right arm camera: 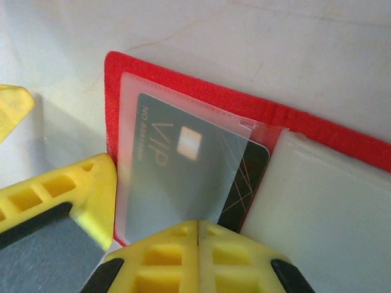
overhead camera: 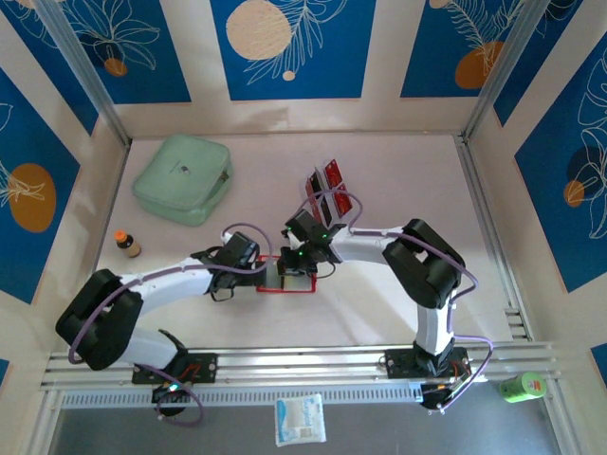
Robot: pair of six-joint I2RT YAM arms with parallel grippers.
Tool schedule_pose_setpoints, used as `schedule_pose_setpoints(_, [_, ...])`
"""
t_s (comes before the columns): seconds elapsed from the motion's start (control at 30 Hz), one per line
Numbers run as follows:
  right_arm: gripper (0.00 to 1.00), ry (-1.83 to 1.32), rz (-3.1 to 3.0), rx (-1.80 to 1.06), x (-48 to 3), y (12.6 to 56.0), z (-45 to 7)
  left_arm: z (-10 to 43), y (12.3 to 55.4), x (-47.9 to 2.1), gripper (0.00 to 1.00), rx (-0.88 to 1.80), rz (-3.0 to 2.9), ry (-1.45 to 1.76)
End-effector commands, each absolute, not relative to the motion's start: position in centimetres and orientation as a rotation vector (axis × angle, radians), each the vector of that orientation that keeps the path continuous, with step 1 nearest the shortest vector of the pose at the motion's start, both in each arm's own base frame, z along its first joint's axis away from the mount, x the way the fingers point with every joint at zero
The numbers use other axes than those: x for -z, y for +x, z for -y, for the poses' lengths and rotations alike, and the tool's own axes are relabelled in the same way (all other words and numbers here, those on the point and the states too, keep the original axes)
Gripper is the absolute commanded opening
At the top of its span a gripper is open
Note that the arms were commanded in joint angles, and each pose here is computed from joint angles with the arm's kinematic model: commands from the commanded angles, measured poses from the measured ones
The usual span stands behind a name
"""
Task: Put the credit cards into the card holder
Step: Insert the credit card into the card slot.
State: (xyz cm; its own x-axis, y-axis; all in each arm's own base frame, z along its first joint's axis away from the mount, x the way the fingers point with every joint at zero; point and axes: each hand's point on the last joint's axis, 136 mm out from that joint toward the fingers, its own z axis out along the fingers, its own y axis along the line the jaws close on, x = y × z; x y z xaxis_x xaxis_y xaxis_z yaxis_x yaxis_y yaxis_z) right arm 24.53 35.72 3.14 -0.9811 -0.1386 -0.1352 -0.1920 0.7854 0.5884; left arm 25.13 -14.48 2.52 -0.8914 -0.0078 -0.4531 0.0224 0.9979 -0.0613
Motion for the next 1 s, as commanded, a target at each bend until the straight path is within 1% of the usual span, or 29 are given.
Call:
schedule_pose_setpoints(0.0, [0.0,-0.267,-2.849,-0.976,-5.1,24.9,-34.9,13.9,25.2,-2.7,1.0,0.083,-2.68,-0.035])
schedule_pose_setpoints(0.5, [0.0,-0.266,-2.907,-0.934,-2.9,24.6,-34.7,13.4,24.5,-1.1,1.0,0.06,-2.714,-0.041])
schedule_pose_setpoints(0.83, [0.0,-0.339,-2.985,-0.799,-1.2,23.6,-35.2,13.5,24.5,-0.8,1.0,0.067,-2.717,-0.042])
schedule_pose_setpoints(0.97, [0.0,-0.346,-2.993,-0.789,-0.9,23.5,-35.6,13.6,24.4,-0.8,1.0,0.075,-2.718,-0.041])
